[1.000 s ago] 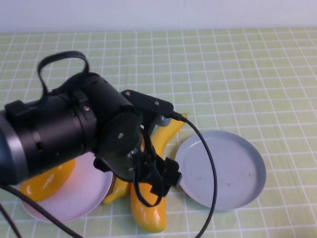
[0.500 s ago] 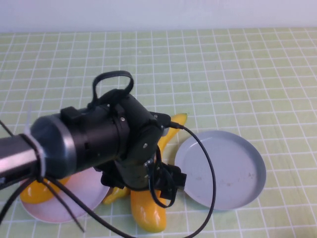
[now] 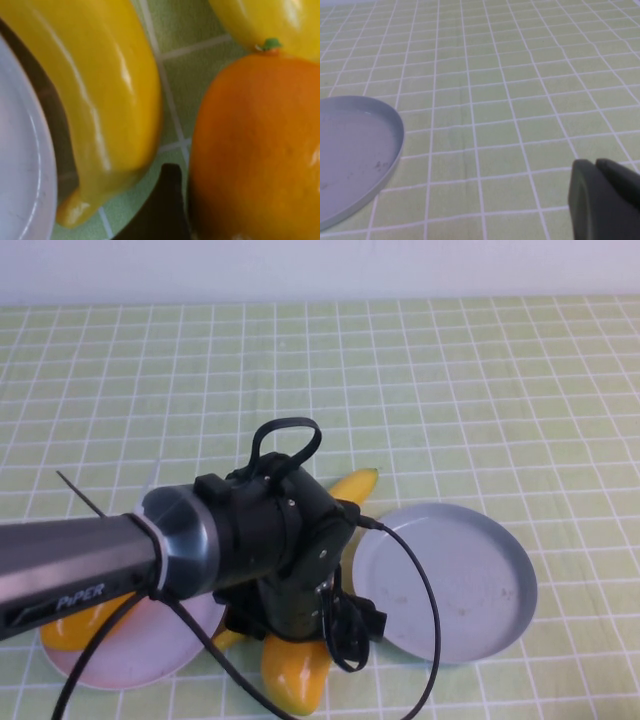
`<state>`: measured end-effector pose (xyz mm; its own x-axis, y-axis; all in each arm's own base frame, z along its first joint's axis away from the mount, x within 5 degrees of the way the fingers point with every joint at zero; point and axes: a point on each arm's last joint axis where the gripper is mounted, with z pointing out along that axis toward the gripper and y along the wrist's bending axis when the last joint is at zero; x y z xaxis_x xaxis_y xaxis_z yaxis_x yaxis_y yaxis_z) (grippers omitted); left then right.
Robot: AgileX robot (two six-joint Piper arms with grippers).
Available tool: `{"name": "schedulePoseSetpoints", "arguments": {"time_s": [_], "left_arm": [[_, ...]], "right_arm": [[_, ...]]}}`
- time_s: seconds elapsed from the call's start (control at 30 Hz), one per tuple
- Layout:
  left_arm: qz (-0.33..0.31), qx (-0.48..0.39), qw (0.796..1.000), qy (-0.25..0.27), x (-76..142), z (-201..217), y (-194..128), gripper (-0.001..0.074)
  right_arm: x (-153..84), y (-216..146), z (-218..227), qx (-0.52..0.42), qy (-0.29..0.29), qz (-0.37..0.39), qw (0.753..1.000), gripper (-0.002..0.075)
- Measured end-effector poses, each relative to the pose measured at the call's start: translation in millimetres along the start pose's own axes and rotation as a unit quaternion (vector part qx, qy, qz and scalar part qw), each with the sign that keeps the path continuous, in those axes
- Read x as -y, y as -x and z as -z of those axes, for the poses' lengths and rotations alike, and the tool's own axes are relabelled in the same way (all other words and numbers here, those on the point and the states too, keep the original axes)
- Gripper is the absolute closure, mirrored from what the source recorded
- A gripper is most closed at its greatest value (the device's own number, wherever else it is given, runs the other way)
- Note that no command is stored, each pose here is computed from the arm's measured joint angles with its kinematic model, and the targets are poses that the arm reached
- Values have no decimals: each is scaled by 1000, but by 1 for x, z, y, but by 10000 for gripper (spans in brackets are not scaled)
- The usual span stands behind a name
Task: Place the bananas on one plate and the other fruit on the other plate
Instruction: Put one type of fruit in the left plate
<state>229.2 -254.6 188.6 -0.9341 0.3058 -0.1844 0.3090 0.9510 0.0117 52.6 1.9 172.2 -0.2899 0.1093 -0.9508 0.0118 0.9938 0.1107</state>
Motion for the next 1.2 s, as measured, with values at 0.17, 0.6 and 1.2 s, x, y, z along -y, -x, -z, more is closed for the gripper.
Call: {"name": "schedulePoseSetpoints", "arguments": {"time_s": [0.17,0.6,1.2], "left_arm": [[-21,-5,1000,3,0,-1,-1,94],[-81,10,997,1,-14,41,-7,172],[-26,-6,998,57,-136,37,14,172]], "right_arm": [[0,0,0,0,0,0,1000,743],[0,0,0,0,0,0,1000,743],[0,0,0,0,0,0,1000,743]]}}
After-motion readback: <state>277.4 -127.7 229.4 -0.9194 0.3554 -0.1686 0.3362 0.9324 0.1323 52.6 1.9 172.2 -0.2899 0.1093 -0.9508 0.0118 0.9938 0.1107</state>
